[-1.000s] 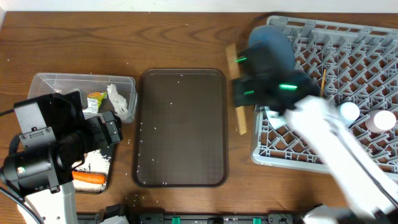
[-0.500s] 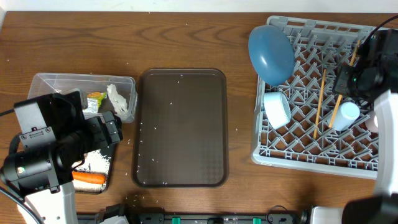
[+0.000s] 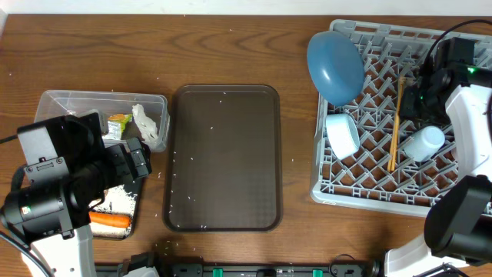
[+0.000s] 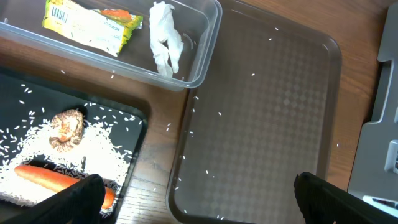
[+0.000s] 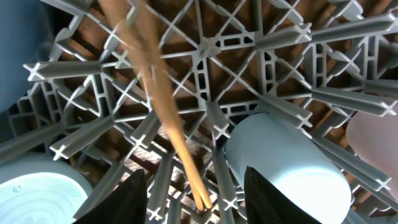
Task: Sort waste into correct bins and load items into the dishwasher rack
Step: 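Place the second chopstick in the rack with the right gripper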
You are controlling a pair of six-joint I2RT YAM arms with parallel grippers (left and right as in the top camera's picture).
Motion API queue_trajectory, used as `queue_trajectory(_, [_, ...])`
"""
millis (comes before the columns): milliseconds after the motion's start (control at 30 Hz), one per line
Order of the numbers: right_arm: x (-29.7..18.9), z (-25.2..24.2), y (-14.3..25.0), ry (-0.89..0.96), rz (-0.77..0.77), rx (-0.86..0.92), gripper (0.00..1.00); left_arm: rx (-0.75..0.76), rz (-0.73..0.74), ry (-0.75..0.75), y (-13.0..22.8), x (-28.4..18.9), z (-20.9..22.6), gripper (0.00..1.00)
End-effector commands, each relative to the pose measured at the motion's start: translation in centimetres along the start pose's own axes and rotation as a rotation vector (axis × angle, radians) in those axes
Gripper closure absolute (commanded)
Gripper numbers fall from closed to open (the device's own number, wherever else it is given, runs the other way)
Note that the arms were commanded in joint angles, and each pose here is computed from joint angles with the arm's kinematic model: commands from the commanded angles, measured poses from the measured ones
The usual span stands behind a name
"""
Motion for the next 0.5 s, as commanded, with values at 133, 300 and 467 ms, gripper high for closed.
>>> queue_trajectory(133, [-8.7,4.6,1.1,-0.318,-0.142,-0.088,0.53,0.025,-0.006,0.010,-0.1,-0.2,-0.2,0.02])
queue_trajectory(300, [-16.3,8.4,4.9,-0.603,-0.238,-0.209,0.31,0.025,-0.006,0.010,-0.1,-0.2,-0.2,0.02])
queue_trajectory(467, [-22.1,9.7,9.1,-0.694,-0.357,-0.299,0.01,0.025,-0.006,0.010,-0.1,-0.2,-0.2,0.02])
Point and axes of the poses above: each gripper's point midway between its finger pads, its own x axis out along the fingers, its own z axis along the line the jaws close on, y = z × x, the point moved 5 cm from there along -x, back along the fingers, and after that the axes turned 7 degrees about x, right-handed, at the moved point
